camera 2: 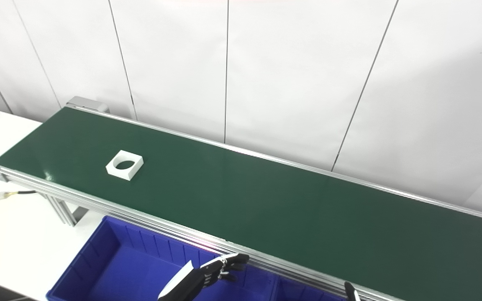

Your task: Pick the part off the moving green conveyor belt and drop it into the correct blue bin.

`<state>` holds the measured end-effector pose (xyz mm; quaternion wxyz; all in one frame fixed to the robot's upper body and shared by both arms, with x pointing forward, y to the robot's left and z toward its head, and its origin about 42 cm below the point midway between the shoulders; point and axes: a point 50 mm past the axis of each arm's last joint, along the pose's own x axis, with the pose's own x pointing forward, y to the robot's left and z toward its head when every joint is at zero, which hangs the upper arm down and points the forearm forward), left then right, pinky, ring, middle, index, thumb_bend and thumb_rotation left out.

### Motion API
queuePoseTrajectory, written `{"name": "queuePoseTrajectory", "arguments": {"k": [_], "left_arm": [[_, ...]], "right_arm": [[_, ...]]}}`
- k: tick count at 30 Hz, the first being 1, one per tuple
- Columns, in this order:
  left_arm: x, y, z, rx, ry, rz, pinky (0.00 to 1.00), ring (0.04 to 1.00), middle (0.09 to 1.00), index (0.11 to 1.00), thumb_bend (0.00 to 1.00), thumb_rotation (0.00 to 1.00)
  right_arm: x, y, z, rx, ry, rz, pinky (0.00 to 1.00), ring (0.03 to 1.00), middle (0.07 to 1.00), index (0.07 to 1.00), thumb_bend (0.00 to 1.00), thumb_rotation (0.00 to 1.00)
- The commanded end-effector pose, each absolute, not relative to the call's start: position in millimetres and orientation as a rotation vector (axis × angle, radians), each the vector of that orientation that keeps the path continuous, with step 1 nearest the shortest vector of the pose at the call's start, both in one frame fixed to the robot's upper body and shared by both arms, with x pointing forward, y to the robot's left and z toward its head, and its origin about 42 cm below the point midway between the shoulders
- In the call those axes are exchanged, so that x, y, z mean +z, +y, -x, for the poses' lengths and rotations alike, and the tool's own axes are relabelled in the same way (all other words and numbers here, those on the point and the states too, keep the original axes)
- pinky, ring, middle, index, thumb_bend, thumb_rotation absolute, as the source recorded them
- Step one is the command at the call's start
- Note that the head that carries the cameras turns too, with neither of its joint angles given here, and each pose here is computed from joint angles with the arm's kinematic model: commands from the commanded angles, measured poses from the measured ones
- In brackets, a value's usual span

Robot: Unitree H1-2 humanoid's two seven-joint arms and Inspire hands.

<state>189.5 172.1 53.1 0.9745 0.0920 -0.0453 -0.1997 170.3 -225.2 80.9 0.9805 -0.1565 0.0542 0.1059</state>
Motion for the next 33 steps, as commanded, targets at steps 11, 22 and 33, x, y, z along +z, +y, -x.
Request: {"name": "queuePoseTrajectory", "arguments": {"k": [11, 22, 33], "left_arm": [[100.4, 179.0, -212.0, -0.336, -0.313, -0.184, 0.74, 0.848, 0.885, 0.864, 0.91, 0.24], [163.3, 210.1, -261.6, -0.32, -0.409, -0.324, 0.83, 0.915, 0.947, 0.95, 0.81, 0.28], [193.5, 247.5, -312.9, -0.284, -0.384, -0.497, 0.9, 0.966, 0.974, 0.954, 0.77, 0.28]], "right_arm": [[86.5, -220.2, -179.8, 0.213, -0.008, 0.313, 0.96, 0.947, 0.954, 1.0, 0.83, 0.15], [84.4, -217.9, -187.2, 0.208, -0.06, 0.301, 0.87, 0.915, 0.917, 0.989, 0.88, 0.18], [89.0, -214.3, -191.1, 0.202, -0.072, 0.299, 0.87, 0.899, 0.906, 0.968, 0.92, 0.22]]}}
